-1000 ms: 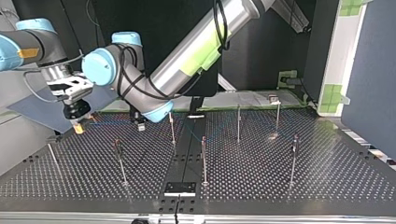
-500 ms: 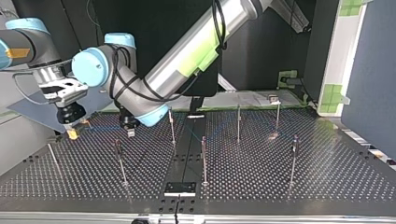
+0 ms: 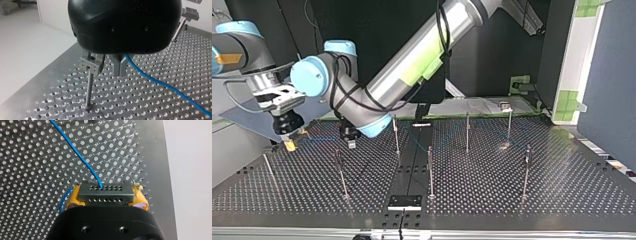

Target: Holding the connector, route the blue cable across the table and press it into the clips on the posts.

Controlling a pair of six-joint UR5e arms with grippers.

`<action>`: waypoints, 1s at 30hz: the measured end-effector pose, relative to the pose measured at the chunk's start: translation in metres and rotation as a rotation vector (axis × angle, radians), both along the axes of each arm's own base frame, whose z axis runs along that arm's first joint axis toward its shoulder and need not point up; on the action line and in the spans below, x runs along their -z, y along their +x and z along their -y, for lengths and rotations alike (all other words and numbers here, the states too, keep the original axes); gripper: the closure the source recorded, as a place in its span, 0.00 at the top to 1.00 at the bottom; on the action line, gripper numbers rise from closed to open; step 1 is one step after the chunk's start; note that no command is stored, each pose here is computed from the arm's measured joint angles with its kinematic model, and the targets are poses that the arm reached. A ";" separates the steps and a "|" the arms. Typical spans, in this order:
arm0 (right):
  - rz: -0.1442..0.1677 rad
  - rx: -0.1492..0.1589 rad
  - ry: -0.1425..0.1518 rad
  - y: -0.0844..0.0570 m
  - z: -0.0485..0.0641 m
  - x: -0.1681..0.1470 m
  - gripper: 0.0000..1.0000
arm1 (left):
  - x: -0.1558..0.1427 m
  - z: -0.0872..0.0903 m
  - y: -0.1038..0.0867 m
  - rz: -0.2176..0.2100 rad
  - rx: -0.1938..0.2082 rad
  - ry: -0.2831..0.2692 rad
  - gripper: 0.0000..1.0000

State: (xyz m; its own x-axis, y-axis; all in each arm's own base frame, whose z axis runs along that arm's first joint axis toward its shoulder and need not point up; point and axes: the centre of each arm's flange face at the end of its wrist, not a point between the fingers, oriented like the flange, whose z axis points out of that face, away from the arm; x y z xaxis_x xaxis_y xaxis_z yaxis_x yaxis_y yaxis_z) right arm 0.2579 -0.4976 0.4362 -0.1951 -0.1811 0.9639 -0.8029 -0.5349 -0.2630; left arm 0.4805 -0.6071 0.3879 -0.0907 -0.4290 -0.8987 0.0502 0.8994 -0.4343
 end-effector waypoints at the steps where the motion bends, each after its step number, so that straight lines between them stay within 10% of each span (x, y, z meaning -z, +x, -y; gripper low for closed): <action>1: -0.001 -0.003 0.002 0.000 0.001 0.002 0.00 | 0.001 0.000 0.002 0.001 -0.002 -0.001 0.00; 30: -0.008 -0.038 -0.043 -0.005 0.027 -0.013 0.00 | -0.008 -0.009 0.032 0.036 -0.051 -0.030 0.00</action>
State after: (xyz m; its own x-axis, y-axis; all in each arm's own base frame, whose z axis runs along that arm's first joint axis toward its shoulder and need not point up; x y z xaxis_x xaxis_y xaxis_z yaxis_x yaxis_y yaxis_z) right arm 0.2531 -0.5243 0.4487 -0.1813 -0.1463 0.9725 -0.7838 -0.5757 -0.2327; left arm 0.5128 -0.5980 0.3958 -0.0356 -0.4592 -0.8876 0.0205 0.8877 -0.4600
